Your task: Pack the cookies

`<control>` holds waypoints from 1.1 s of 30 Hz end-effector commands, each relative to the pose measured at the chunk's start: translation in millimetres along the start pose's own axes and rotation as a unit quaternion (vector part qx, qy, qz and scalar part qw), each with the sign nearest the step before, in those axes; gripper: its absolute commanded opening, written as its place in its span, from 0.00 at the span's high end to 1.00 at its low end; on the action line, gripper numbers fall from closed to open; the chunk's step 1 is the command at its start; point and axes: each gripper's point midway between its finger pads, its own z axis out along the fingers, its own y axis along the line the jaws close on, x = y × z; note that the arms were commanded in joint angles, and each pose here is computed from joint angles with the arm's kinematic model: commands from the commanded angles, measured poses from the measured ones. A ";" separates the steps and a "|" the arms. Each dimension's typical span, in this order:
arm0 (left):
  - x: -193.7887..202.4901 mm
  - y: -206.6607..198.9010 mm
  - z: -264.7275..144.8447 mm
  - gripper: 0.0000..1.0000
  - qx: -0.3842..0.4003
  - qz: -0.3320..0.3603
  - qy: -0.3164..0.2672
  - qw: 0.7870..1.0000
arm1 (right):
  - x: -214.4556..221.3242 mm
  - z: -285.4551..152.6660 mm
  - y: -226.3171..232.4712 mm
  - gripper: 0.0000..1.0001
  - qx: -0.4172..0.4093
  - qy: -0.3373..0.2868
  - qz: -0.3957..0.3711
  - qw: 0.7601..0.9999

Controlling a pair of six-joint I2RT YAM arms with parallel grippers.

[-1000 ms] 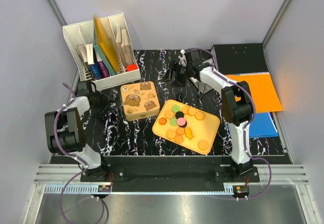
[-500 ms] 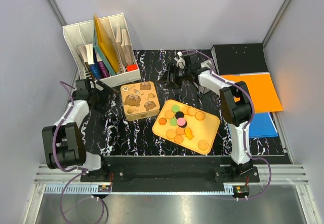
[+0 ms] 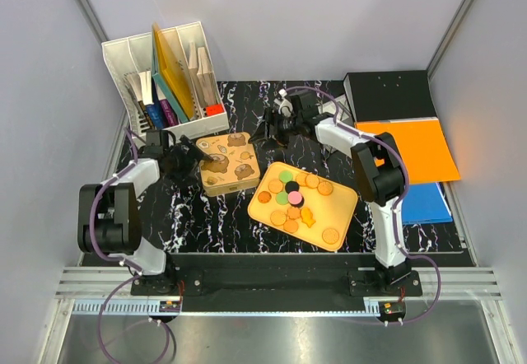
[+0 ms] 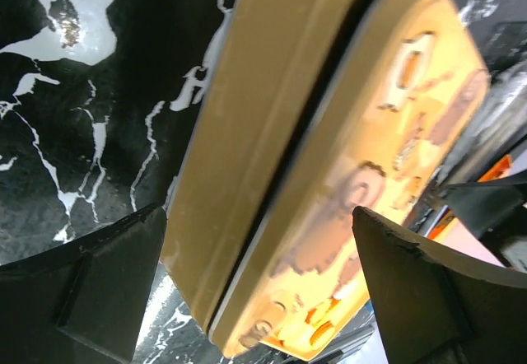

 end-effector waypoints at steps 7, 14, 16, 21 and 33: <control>-9.7 -2.5 11.5 0.13 -0.001 0.016 -0.007 1.000 | 1.0 3.0 0.9 0.23 -0.005 0.004 -0.011 1.000; -9.7 10.3 12.9 0.26 -0.011 -0.005 -0.010 1.000 | 1.3 5.0 -3.5 0.24 -0.002 0.006 -0.007 1.000; -10.2 14.0 12.9 0.29 -0.014 -0.011 -0.010 1.000 | 1.4 5.3 -5.1 0.24 -0.001 0.007 -0.007 1.000; -12.3 17.2 11.4 0.36 -0.008 -0.027 -0.014 1.000 | 2.9 7.0 -8.4 0.24 0.001 0.009 -0.002 1.000; -5.7 26.5 15.6 0.47 -0.004 -0.037 0.001 0.999 | 1.6 9.7 -11.9 0.25 0.002 0.010 -0.002 1.000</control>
